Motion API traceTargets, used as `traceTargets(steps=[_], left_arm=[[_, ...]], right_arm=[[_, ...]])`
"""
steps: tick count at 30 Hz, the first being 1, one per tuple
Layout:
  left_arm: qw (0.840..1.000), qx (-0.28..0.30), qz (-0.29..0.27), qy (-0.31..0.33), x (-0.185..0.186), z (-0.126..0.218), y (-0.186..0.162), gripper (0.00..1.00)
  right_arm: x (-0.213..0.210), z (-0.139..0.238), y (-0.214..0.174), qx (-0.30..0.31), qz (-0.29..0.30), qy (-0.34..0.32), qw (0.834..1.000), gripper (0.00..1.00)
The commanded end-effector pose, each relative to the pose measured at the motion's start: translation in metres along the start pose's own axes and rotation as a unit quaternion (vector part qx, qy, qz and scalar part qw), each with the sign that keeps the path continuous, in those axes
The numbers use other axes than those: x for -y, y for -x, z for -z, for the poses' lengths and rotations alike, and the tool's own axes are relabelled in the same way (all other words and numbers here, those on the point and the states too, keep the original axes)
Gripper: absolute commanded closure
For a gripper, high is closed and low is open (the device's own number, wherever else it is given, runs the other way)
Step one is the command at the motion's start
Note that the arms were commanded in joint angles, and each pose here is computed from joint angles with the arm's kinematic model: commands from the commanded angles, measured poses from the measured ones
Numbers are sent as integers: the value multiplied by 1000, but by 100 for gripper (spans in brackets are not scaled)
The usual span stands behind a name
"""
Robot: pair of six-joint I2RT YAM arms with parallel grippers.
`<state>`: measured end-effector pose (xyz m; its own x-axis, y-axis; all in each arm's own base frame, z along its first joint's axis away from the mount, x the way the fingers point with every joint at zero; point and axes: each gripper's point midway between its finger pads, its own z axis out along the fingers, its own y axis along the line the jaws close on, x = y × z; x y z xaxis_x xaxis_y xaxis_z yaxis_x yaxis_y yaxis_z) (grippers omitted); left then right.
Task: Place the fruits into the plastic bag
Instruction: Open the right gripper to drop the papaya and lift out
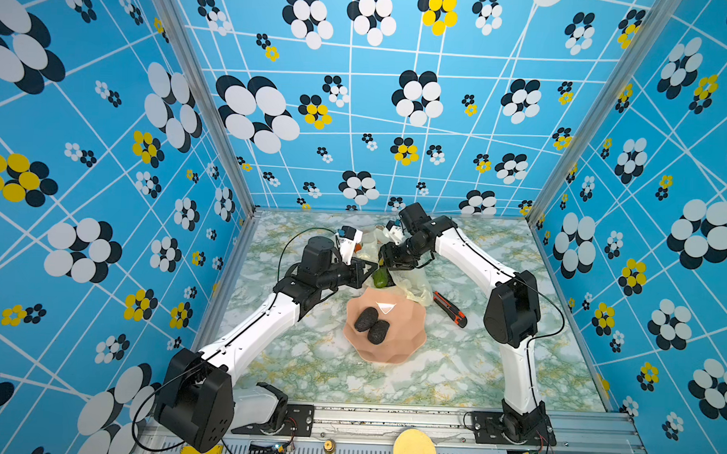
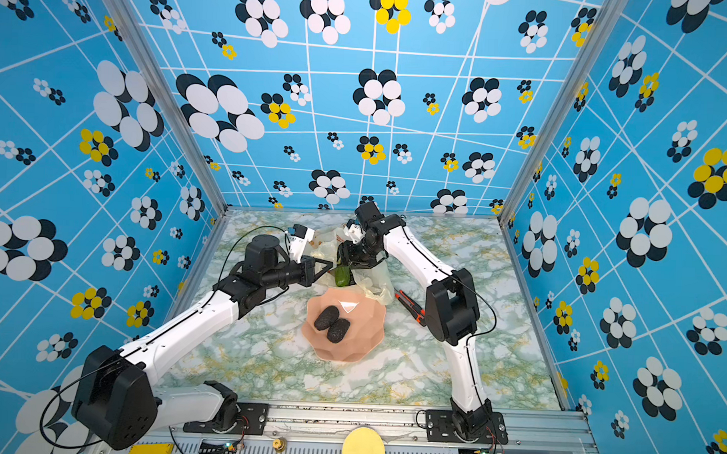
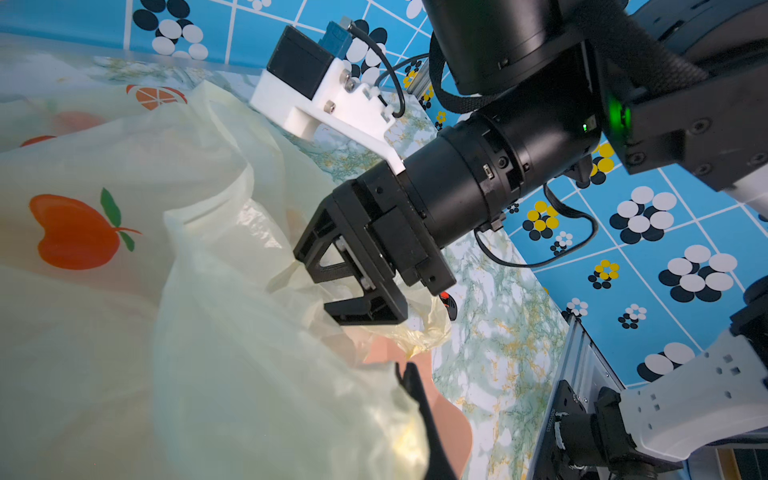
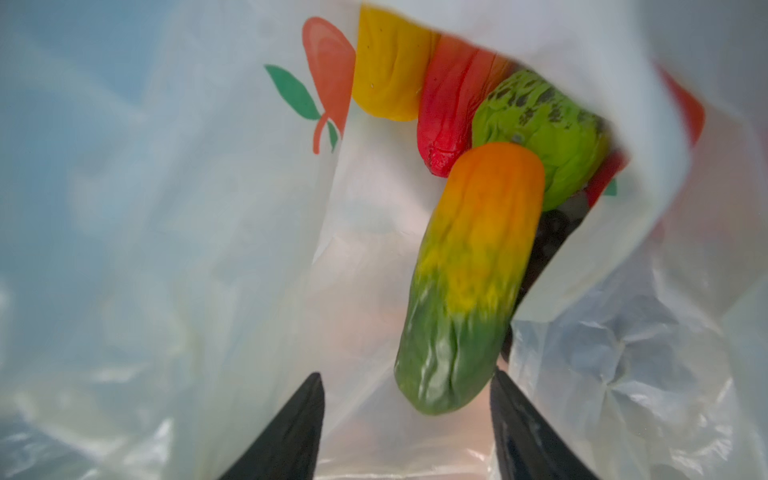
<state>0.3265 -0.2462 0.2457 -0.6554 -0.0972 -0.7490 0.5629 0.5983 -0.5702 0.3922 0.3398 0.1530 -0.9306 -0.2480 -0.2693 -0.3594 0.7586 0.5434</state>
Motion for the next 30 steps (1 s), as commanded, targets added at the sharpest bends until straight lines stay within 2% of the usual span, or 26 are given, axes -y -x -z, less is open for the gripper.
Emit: traceTargets(steps=[1, 8, 14, 22, 25, 27, 28, 30], left_arm=[[1000, 5, -4, -1, 3, -1, 5, 100], [1000, 5, -4, 1, 3, -1, 7, 100], [1000, 6, 2, 11, 3, 2, 9, 100], [1000, 9, 8, 26, -2, 4, 9, 100], [999, 7, 15, 33, -6, 3, 7, 100], [999, 4, 19, 35, -7, 3, 6, 100], [999, 5, 19, 36, -8, 3, 7, 100], [999, 4, 19, 37, -9, 3, 6, 100]], right_arm=[[4, -1, -1, -8, 2, -10, 1000, 31], [3, 7, 5, 7, 2, -8, 1000, 28], [0, 33, 8, 47, 10, -13, 999, 28], [-17, 88, 7, 122, 87, -31, 988, 27], [-21, 110, 7, 181, 135, -41, 973, 23], [-21, 118, 3, 231, 181, -41, 955, 15], [-21, 122, 1, 251, 201, -44, 946, 4], [-19, 127, -5, 290, 249, -53, 922, 1]])
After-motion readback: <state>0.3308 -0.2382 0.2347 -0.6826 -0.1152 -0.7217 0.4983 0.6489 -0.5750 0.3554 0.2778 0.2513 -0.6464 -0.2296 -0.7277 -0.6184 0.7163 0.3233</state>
